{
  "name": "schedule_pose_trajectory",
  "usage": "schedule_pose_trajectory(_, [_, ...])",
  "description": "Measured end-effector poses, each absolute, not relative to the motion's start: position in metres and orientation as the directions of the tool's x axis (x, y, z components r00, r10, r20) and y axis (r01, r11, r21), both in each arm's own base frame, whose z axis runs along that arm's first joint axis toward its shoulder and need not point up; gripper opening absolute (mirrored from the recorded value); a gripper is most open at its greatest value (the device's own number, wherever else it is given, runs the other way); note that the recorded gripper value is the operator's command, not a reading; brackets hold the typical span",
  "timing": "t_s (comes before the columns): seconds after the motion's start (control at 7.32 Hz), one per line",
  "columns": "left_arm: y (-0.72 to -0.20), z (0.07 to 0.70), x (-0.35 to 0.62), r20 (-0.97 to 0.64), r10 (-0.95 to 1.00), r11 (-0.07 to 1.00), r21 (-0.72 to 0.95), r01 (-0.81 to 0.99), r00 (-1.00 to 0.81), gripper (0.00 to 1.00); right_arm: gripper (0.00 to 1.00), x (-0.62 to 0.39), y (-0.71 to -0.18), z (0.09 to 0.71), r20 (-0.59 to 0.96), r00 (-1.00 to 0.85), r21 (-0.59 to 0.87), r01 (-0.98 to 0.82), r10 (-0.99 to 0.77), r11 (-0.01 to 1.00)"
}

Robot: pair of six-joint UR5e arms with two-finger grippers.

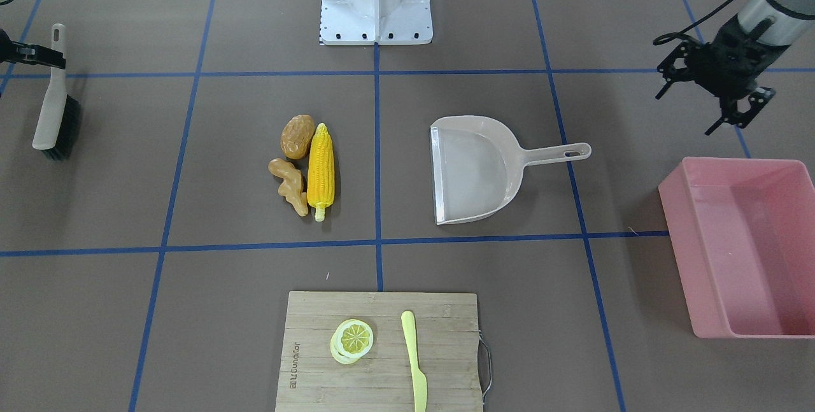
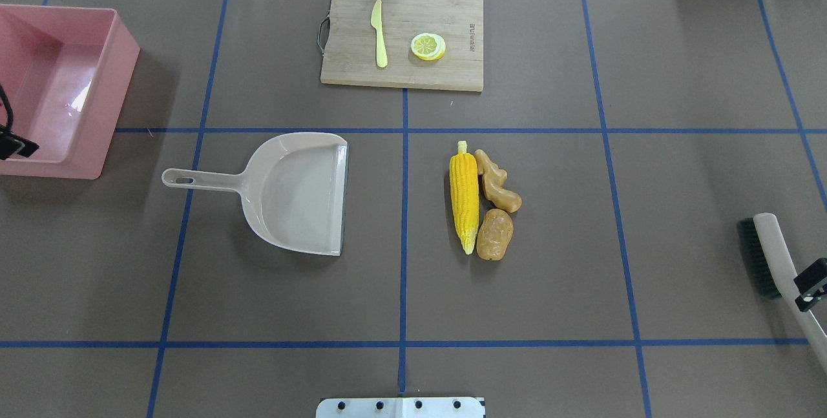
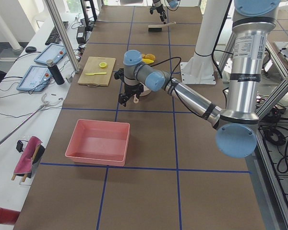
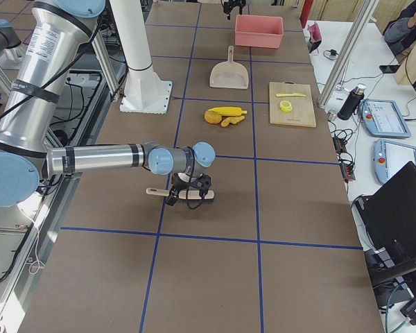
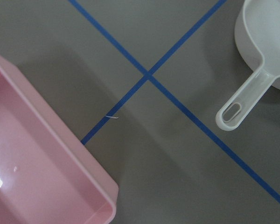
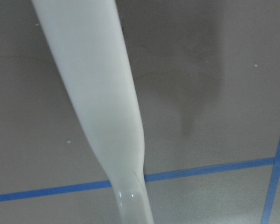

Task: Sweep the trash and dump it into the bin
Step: 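Reach the left gripper to the white dustpan handle and grasp it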

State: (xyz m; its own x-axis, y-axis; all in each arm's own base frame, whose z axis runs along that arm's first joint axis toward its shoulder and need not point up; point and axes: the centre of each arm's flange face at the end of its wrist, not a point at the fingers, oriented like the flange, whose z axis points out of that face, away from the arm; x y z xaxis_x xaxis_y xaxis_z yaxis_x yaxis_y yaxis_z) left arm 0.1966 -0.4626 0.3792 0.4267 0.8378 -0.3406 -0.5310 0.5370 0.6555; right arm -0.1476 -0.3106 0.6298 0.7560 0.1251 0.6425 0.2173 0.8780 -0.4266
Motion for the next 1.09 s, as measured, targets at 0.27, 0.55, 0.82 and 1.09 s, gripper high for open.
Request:
schedule_pose_trajectory(0.27, [-0.454, 0.363, 0.259, -0.270, 0.906, 0.418, 0.684, -0.598, 0.325, 0.98, 0.93, -0.158, -0.308, 0.642, 0.636, 0.762, -0.450, 0.239, 0.120, 0.860])
schedule_pose_trajectory(0.55, [-0.472, 0.351, 0.304, -0.156, 0.958, 0.278, 0.705, -0.652, 0.240, 0.98, 0.84, -0.169, -0.304, 0.644, 0.633, 0.767, -0.455, 0.263, 0.102, 0.851])
schedule_pose_trajectory(0.82, [-0.478, 0.352, 0.341, -0.092, 0.984, 0.173, 0.700, -0.693, 0.153, 0.98, 0.32, -0.178, -0.301, 0.644, 0.633, 0.769, -0.457, 0.282, 0.086, 0.844])
schedule_pose_trajectory(1.09, [-0.463, 0.362, 0.374, -0.064, 0.992, 0.121, 0.679, -0.724, 0.106, 0.98, 0.00, -0.185, -0.303, 0.640, 0.637, 0.767, -0.452, 0.293, 0.075, 0.842])
